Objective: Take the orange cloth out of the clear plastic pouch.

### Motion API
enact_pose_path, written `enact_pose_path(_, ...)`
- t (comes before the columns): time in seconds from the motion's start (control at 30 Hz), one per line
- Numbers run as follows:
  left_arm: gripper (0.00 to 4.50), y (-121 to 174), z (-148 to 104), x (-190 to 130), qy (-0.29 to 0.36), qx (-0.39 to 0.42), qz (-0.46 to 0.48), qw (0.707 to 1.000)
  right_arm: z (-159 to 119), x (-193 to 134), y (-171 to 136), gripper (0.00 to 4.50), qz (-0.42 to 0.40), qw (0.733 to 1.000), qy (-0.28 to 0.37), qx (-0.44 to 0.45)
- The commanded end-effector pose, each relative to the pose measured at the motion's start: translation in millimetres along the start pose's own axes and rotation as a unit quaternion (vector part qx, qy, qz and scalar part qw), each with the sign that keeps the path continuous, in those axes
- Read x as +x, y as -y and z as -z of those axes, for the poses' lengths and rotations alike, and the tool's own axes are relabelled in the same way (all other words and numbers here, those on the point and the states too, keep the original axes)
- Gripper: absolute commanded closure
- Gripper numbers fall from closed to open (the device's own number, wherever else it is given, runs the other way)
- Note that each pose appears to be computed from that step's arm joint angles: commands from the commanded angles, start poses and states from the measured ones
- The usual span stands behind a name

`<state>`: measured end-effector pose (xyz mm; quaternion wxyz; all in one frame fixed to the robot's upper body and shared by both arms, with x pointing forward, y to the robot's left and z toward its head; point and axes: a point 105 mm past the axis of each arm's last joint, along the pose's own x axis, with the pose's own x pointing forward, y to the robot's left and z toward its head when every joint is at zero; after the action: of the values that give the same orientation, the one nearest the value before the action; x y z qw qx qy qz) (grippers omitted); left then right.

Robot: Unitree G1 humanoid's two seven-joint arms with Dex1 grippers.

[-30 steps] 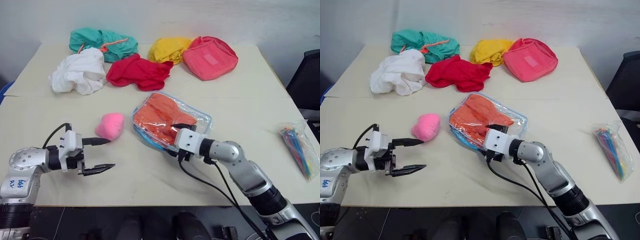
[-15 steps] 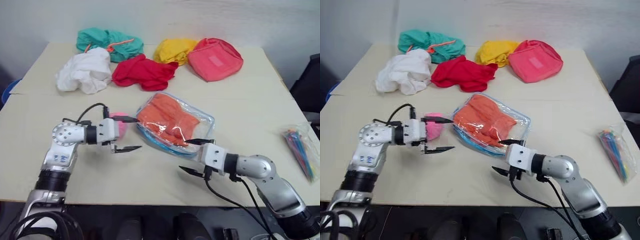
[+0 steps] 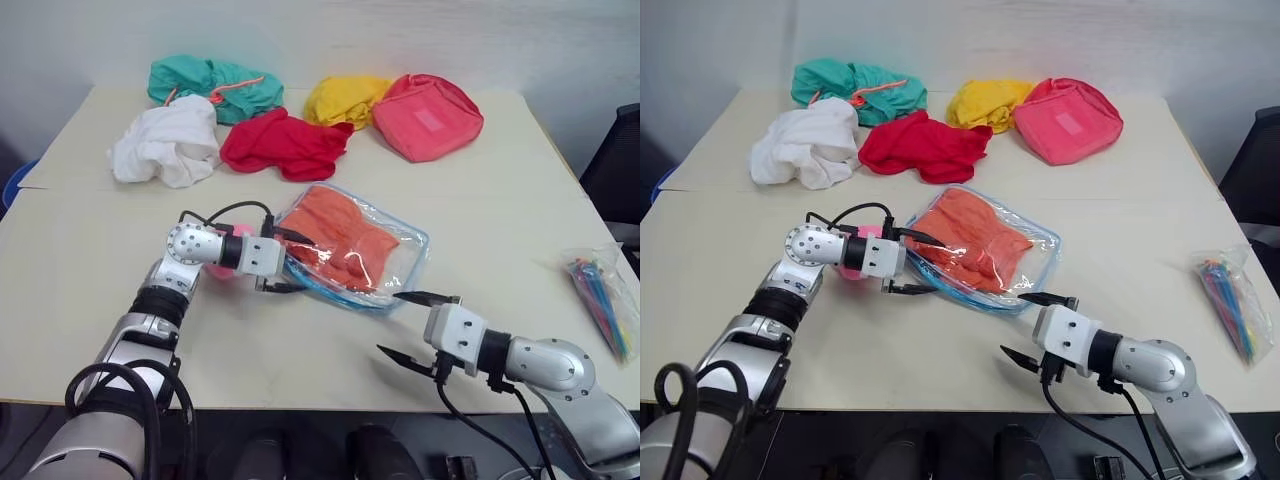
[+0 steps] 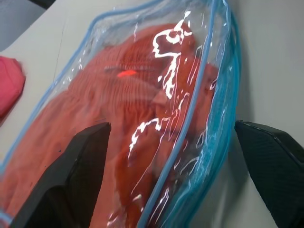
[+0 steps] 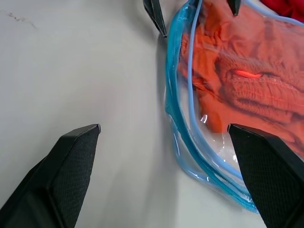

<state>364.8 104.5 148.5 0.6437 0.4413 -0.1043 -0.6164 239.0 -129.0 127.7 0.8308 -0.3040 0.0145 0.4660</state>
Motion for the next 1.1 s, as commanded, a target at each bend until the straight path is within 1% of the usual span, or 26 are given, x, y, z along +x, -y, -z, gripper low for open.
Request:
enact_pose_path(0.03,1.17,-15.4,-5.5,-6.0,0.003,0.023,-0.019,1.000,-10.2,-6.3,2.1,0.00,0.009,1.000,0.009,-0.014)
enact_pose_path(0.17,2.25,-17.7,-6.8,-2.4,0.010,0.024,-0.023,0.999,-10.0,-7.0,3.5,0.00,0.015,1.000,0.007,-0.012)
enact_pose_path(0.23,2.92,-15.3,-8.0,0.4,0.016,0.026,-0.015,0.999,-10.6,-7.0,3.1,0.00,0.016,1.000,0.008,-0.010)
enact_pose_path(0.4,4.47,-10.3,-8.9,1.9,0.039,-0.013,-0.003,0.999,-13.2,-7.4,-1.7,0.00,0.005,1.000,0.015,-0.001)
enact_pose_path(0.5,4.47,-8.7,-8.3,1.8,0.048,-0.040,0.002,0.998,-16.9,-6.6,-6.0,0.00,-0.010,1.000,0.026,0.006)
enact_pose_path(0.6,4.47,-11.9,-7.7,4.7,0.059,-0.083,-0.010,0.995,-24.1,0.4,-6.2,0.00,-0.016,0.999,0.043,0.027)
enact_pose_path(0.67,4.47,-12.9,-7.7,8.0,0.066,-0.114,-0.016,0.991,-29.9,11.5,-2.6,0.00,-0.010,0.997,0.056,0.049)
enact_pose_path(0.8,4.47,-8.4,-7.3,12.8,0.072,-0.163,-0.009,0.984,-33.2,41.0,2.9,0.00,-0.002,0.992,0.063,0.106)
enact_pose_path(0.87,4.47,-6.1,-7.1,13.1,0.069,-0.173,-0.005,0.983,-33.1,52.4,6.8,0.00,0.009,0.990,0.062,0.127)
enact_pose_path(0.97,4.47,-3.8,-6.7,11.4,0.061,-0.174,-0.002,0.983,-28.5,67.2,14.0,0.00,0.033,0.991,0.051,0.122)
enact_pose_path(1.1,4.47,-11.8,-5.3,3.2,0.056,-0.195,-0.029,0.979,-31.4,79.0,7.8,0.00,0.027,0.991,0.050,0.122)
